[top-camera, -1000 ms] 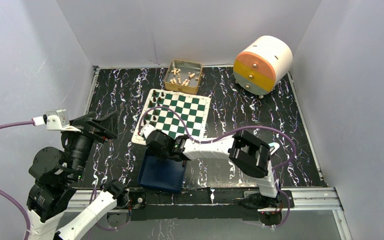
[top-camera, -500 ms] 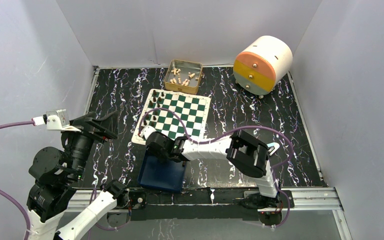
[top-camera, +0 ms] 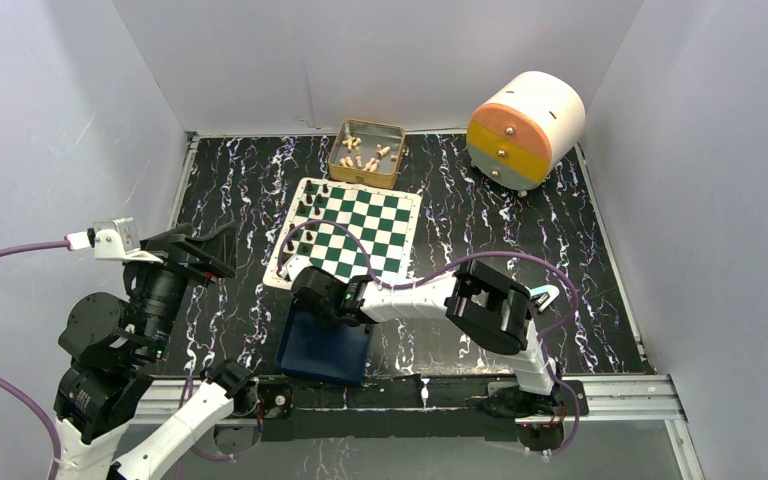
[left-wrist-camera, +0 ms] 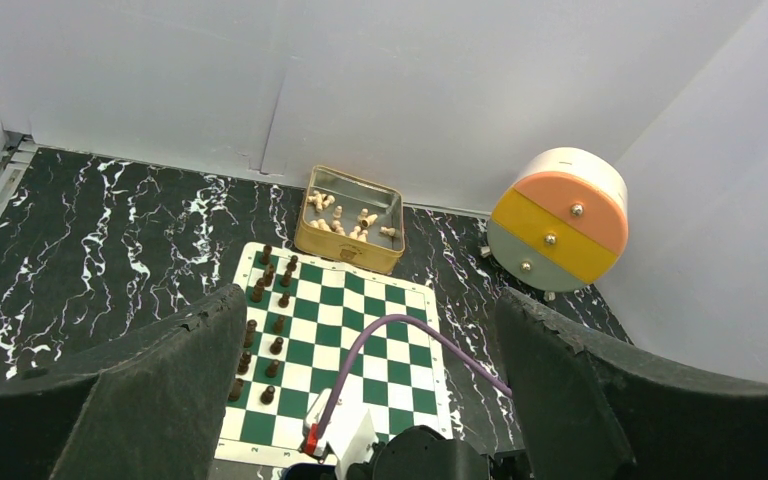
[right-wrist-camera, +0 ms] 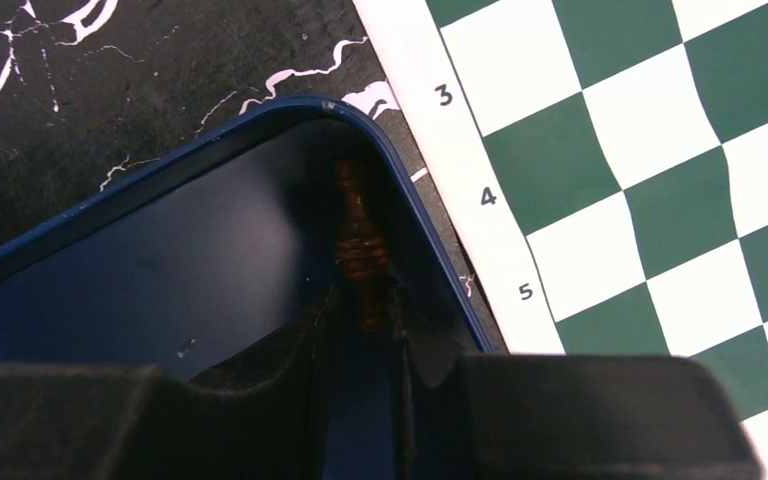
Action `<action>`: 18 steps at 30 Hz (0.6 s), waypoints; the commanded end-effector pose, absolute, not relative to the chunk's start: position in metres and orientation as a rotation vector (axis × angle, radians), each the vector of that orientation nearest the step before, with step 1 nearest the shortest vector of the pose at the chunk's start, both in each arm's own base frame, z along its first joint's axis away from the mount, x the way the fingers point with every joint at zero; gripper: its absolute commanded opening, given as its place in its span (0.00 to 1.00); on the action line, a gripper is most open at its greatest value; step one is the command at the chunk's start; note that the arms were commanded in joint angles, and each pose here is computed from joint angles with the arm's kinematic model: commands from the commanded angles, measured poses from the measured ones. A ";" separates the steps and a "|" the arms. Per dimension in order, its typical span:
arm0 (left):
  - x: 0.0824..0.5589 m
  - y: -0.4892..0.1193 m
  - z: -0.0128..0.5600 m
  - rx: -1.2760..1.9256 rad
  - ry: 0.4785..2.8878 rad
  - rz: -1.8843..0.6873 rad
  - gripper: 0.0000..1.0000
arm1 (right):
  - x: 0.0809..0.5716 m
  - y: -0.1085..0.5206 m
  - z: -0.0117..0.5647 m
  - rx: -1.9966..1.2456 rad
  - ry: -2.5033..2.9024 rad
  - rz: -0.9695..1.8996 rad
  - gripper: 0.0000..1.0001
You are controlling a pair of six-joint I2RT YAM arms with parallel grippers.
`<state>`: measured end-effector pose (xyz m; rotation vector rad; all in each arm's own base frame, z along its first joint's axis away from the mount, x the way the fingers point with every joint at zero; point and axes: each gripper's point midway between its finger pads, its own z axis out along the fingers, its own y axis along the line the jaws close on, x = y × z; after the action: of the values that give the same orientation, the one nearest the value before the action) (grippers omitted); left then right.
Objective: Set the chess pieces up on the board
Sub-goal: Pick up the chess piece from the storage box.
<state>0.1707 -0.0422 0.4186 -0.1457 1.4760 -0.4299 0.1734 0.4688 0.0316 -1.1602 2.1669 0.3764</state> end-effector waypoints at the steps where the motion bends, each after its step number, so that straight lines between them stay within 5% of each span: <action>1: 0.171 -0.043 0.428 -0.153 1.461 -0.444 0.90 | 0.170 0.472 0.030 -1.151 2.170 0.394 0.28; 7: 0.173 -0.045 0.420 -0.154 1.486 -0.440 0.90 | 0.170 0.472 0.045 -1.140 2.151 0.424 0.17; 18: 0.185 -0.063 0.388 -0.167 1.611 -0.474 0.86 | 0.168 0.458 0.129 -1.002 1.970 0.607 0.11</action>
<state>0.1788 -0.0517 0.4036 -0.1585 1.5456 -0.4450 0.1626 0.4465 0.0534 -1.1442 2.1409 0.4388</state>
